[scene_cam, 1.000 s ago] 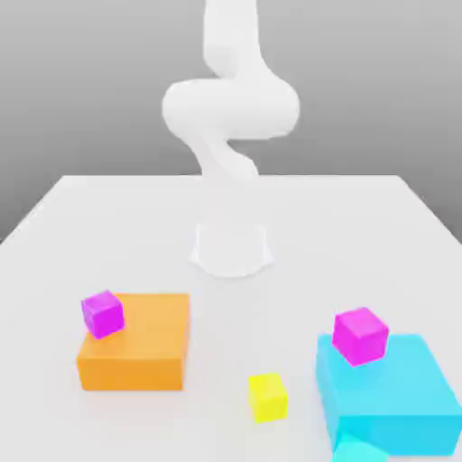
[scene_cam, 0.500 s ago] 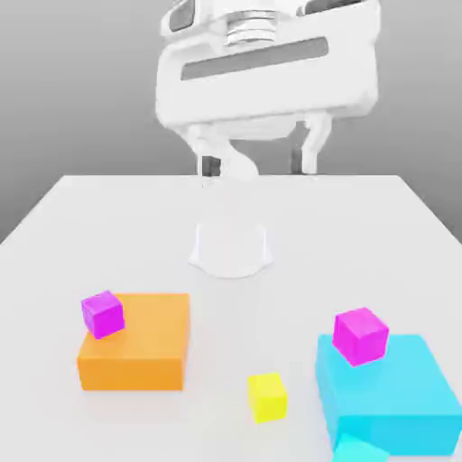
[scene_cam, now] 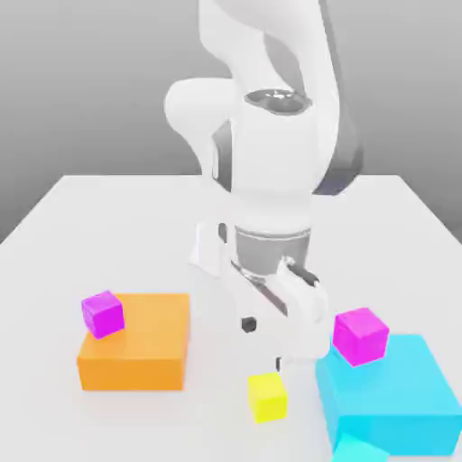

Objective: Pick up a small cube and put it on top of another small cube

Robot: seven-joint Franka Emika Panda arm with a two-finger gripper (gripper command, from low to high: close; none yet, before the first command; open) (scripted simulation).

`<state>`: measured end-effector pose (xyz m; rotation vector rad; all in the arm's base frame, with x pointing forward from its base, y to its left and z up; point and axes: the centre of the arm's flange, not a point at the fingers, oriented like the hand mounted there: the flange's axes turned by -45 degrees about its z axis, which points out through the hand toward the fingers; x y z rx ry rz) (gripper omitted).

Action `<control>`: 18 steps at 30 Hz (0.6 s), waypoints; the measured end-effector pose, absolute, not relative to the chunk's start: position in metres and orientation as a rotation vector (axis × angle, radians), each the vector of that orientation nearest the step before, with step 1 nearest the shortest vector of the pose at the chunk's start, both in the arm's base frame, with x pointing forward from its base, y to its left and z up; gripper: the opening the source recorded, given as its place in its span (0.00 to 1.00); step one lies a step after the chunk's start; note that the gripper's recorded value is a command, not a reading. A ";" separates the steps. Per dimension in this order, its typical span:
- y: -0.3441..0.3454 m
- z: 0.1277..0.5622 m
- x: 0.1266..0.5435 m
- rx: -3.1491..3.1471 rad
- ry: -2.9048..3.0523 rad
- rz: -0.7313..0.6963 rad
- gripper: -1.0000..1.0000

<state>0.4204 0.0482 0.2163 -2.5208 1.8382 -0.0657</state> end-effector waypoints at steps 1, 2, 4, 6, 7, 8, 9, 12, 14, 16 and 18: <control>0.050 0.203 0.414 -2.494 1.892 -0.033 0.50; 0.051 0.192 0.411 -2.479 1.920 -0.016 0.50; 0.052 0.170 0.409 -2.466 1.941 -0.003 0.50; 0.052 0.149 0.409 -2.462 1.947 0.001 0.50; 0.052 0.138 0.408 -2.463 1.947 0.001 0.50; 0.052 0.129 0.407 -2.463 1.948 0.001 0.00; 0.052 0.129 0.407 -2.463 1.948 0.001 0.00; 0.052 0.129 0.408 -2.462 1.947 0.000 0.00; 0.052 0.125 0.407 -2.463 1.946 -0.002 0.00; 0.052 0.135 0.408 -2.461 1.947 -0.001 0.00; 0.052 0.154 0.409 -2.460 1.947 0.000 0.00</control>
